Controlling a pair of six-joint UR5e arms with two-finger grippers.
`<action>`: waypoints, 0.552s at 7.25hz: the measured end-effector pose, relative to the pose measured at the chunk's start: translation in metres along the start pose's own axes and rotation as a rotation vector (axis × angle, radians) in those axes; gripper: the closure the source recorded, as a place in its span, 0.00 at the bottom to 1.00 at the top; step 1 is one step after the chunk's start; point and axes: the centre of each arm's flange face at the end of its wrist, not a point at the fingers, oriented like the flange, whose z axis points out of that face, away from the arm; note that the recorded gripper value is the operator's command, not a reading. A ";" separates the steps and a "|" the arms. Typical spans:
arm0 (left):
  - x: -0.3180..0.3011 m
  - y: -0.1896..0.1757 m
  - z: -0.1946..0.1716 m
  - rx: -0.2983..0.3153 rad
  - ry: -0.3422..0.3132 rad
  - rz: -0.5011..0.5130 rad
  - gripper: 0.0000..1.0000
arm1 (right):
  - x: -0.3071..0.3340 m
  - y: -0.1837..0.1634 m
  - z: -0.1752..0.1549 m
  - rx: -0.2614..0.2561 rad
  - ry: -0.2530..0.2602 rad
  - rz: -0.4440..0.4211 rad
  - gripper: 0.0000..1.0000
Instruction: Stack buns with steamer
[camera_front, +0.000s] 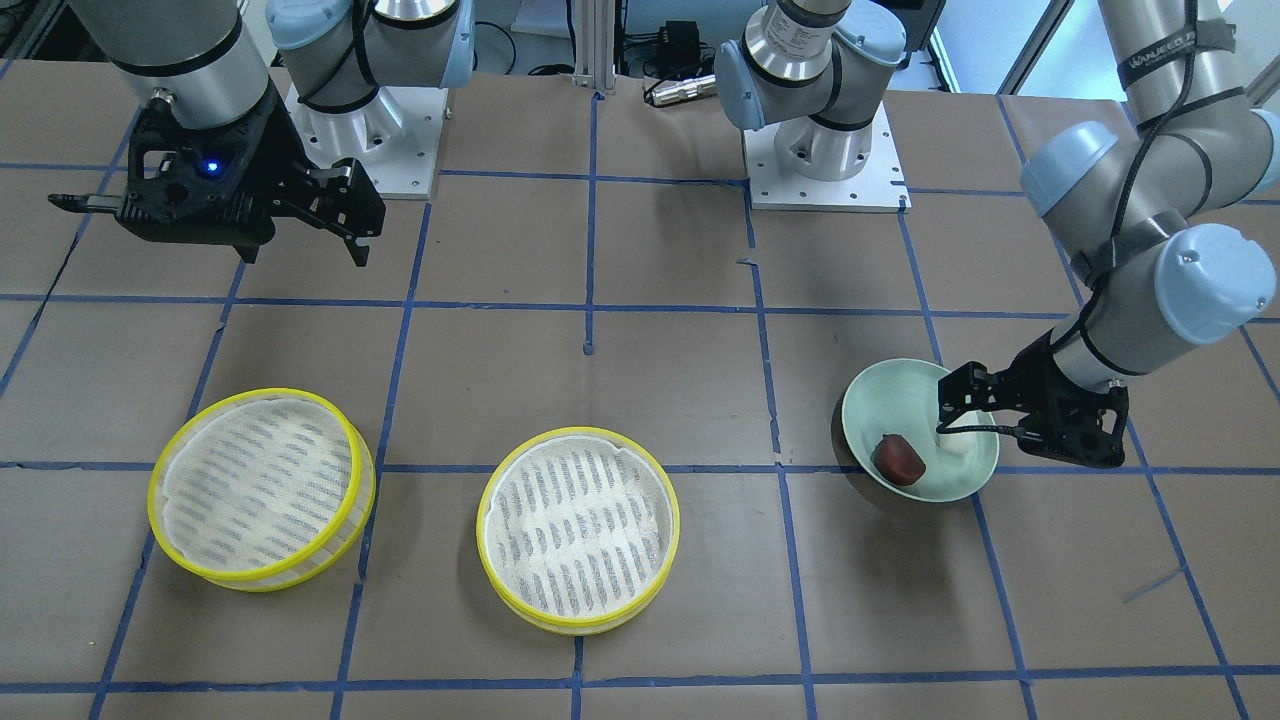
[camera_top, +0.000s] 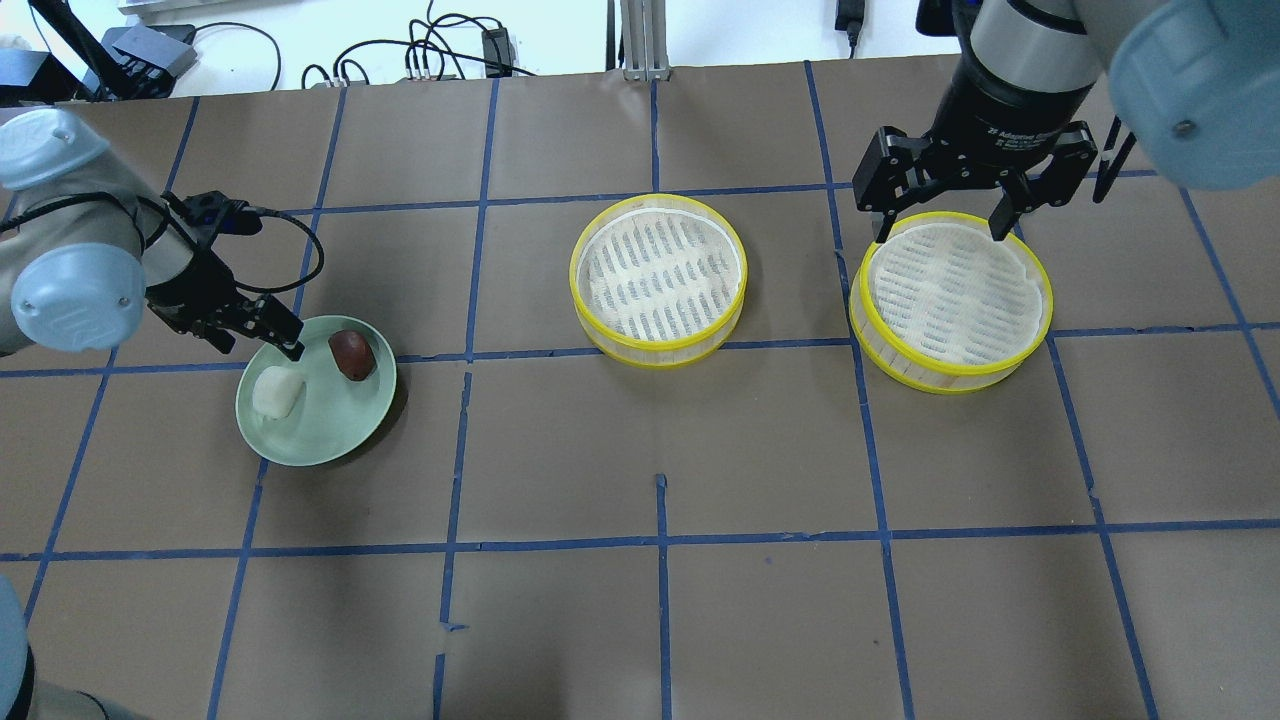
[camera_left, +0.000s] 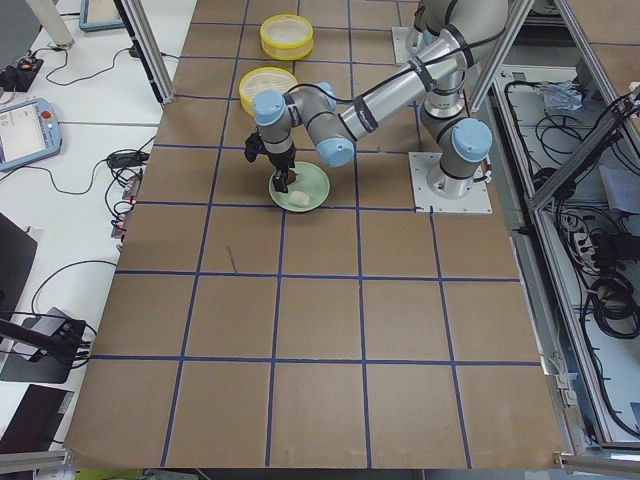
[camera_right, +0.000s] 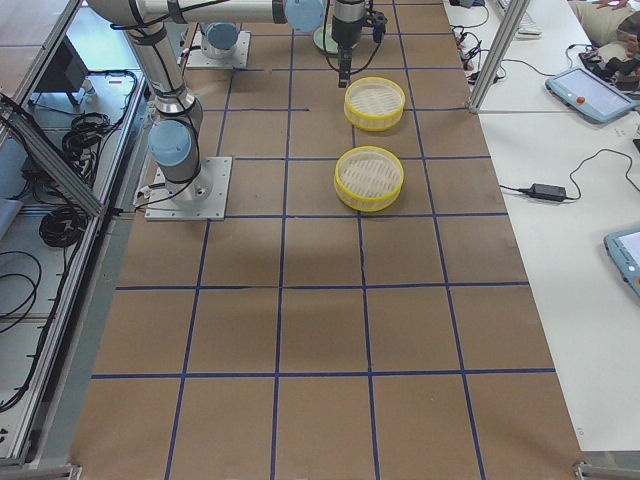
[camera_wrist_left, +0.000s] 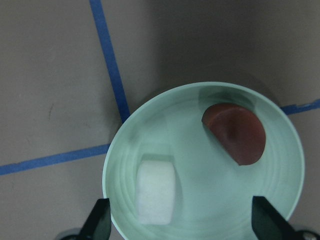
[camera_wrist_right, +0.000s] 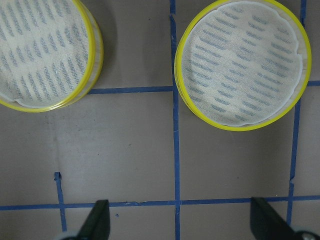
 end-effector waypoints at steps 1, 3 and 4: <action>0.001 0.007 0.019 -0.011 0.006 0.006 0.27 | 0.000 0.000 0.000 0.003 -0.001 0.000 0.00; 0.001 0.011 0.035 -0.032 0.002 0.040 0.77 | -0.001 0.000 -0.001 0.005 0.000 0.001 0.00; -0.001 0.012 0.037 -0.046 -0.014 0.052 0.86 | -0.001 0.000 -0.001 0.005 0.000 0.001 0.00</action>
